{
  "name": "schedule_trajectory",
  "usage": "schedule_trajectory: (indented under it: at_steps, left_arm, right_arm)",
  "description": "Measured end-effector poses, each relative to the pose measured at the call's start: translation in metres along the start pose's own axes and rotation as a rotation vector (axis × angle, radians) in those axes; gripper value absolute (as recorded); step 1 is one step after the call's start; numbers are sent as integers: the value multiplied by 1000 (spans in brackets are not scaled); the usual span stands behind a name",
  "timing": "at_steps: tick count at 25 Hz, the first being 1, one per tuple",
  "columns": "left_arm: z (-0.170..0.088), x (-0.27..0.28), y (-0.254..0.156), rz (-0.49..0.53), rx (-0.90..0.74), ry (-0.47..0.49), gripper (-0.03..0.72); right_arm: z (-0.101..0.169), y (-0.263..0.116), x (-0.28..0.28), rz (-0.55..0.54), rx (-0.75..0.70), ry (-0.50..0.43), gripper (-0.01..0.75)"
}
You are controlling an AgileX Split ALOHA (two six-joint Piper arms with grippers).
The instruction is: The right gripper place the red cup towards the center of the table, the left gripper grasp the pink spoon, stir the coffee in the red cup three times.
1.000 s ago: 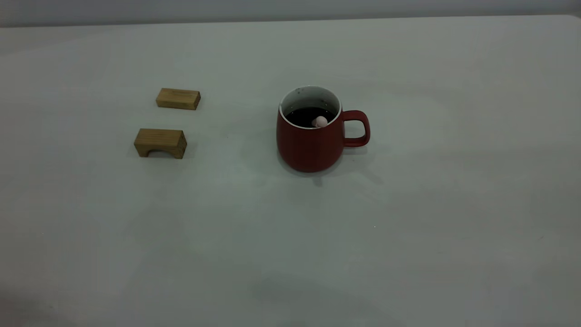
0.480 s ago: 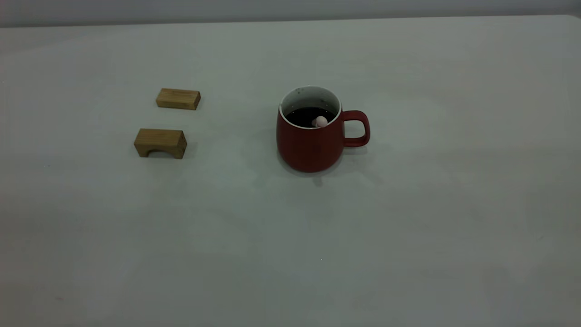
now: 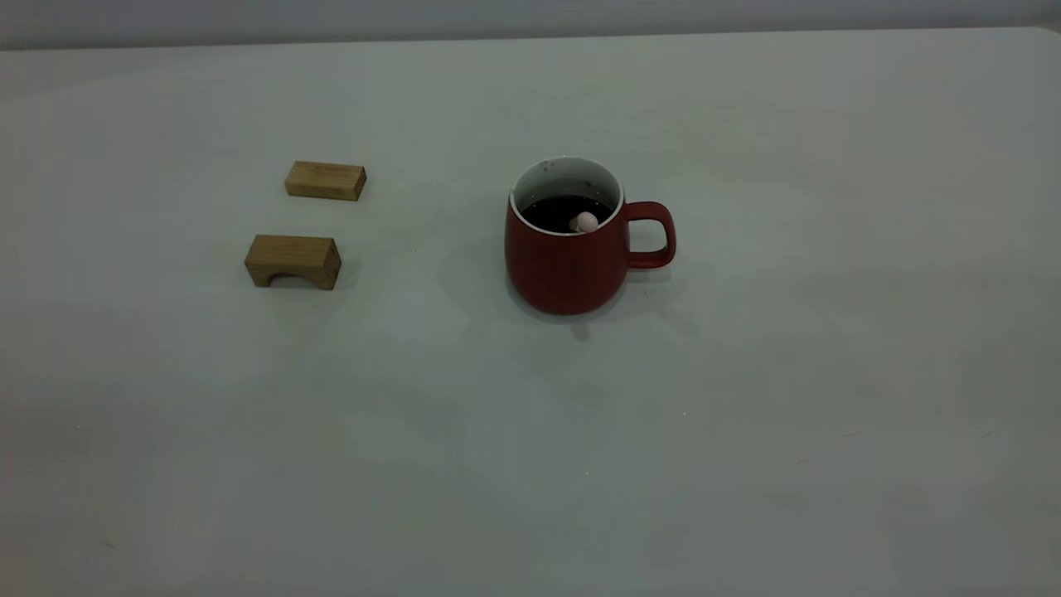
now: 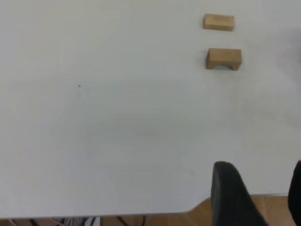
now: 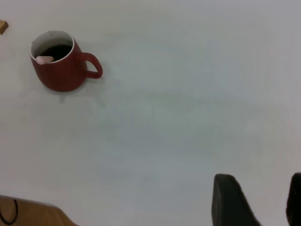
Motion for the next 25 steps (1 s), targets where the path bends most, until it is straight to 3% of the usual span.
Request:
schedule_trajectory:
  at_steps: [25]
  left_arm:
    - [-3,0,0,2,-15,-7,379]
  right_arm:
    - [0,0,0,0,0,0,330]
Point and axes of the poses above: a point on each arm's last joint axis where the gripper is mounted, x pointing back along that axis away from the gripper, z along the wrist's bending axis when the last joint is at zero, y = z × x, the point moved 6 cm from there along -x, pointing out along that axis toward the gripper, and after that the axes turned 7 degrees about -x, right-handed, at the moved point
